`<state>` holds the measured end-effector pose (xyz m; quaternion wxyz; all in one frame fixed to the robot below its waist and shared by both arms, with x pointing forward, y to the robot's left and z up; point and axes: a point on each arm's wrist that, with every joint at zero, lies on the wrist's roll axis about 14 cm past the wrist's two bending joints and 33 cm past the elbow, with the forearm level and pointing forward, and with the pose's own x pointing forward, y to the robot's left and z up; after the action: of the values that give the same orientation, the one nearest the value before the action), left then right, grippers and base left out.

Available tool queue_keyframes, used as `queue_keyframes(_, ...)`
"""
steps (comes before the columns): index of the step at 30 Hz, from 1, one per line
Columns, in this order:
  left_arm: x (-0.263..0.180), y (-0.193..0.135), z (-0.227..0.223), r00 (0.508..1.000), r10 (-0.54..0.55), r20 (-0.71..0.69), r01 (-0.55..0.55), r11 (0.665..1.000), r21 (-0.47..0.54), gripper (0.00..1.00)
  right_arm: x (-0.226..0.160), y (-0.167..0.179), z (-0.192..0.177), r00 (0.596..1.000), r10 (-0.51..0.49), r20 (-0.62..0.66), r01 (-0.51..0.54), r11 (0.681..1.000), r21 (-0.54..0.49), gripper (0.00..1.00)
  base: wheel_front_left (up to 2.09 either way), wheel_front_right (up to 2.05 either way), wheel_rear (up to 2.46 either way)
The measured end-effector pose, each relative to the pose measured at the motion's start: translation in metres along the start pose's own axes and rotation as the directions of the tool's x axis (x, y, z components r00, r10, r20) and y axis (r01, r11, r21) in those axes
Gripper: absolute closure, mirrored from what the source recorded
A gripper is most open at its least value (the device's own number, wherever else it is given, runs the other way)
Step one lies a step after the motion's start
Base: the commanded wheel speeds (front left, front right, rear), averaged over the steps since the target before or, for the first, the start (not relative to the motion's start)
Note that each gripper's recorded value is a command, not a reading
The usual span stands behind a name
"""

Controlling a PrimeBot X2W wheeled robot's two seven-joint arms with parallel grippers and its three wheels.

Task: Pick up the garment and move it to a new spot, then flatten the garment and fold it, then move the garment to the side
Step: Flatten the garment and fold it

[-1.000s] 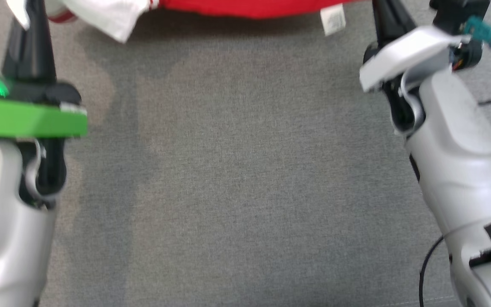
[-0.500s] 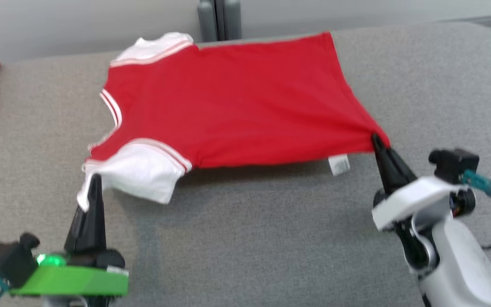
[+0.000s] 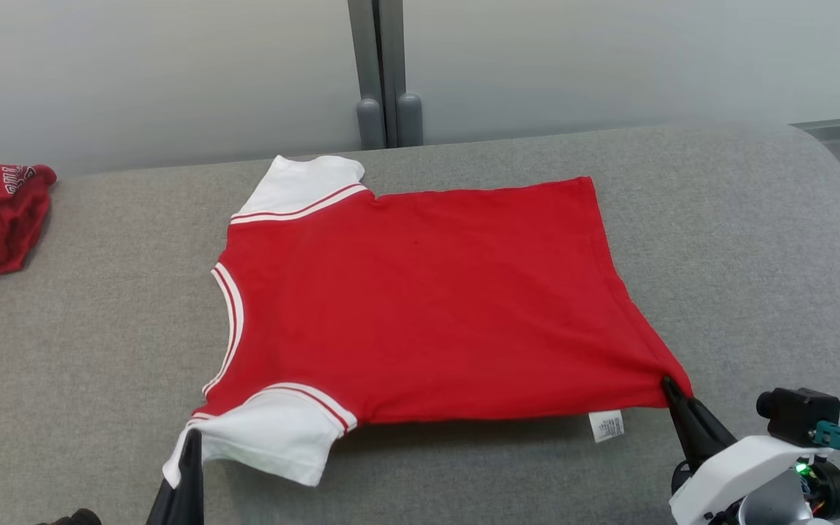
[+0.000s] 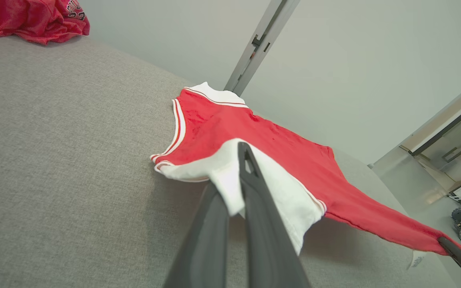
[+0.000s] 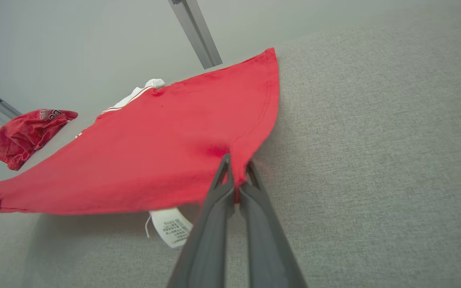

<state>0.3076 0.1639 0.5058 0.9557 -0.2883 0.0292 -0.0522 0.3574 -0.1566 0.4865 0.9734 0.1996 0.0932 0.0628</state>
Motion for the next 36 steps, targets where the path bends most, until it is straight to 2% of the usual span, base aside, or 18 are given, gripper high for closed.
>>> queue_keyframes(3,-0.001,0.002,-0.013,0.999,0.008,-0.033,-0.009,0.999,-0.037,1.00,-0.001,-0.003,-0.010,0.999,-0.012,-0.036,0.011,1.000,-0.011,1.00,0.00,0.00,0.00)
queue_keyframes(15,0.021,0.007,-0.033,0.996,-0.009,-0.085,0.006,1.000,-0.029,1.00,0.013,-0.012,-0.039,0.992,-0.037,-0.124,0.037,0.999,0.001,1.00,0.00,0.00,0.00)
queue_keyframes(26,0.093,-0.007,-0.018,0.996,-0.082,-0.031,0.083,0.996,0.026,1.00,0.054,-0.011,-0.032,0.994,-0.024,-0.105,0.032,0.997,0.074,1.00,0.00,0.00,0.00)
queue_keyframes(31,0.123,-0.010,-0.019,0.995,-0.100,-0.028,0.102,0.993,0.056,1.00,0.076,-0.018,-0.021,0.997,-0.044,-0.064,0.049,0.995,0.086,1.00,0.00,0.00,0.00)
queue_keyframes(36,0.144,-0.005,-0.031,0.994,-0.090,-0.057,0.095,0.992,0.082,1.00,0.093,-0.022,-0.027,0.996,-0.054,-0.073,0.060,0.994,0.088,1.00,0.00,0.00,0.00)
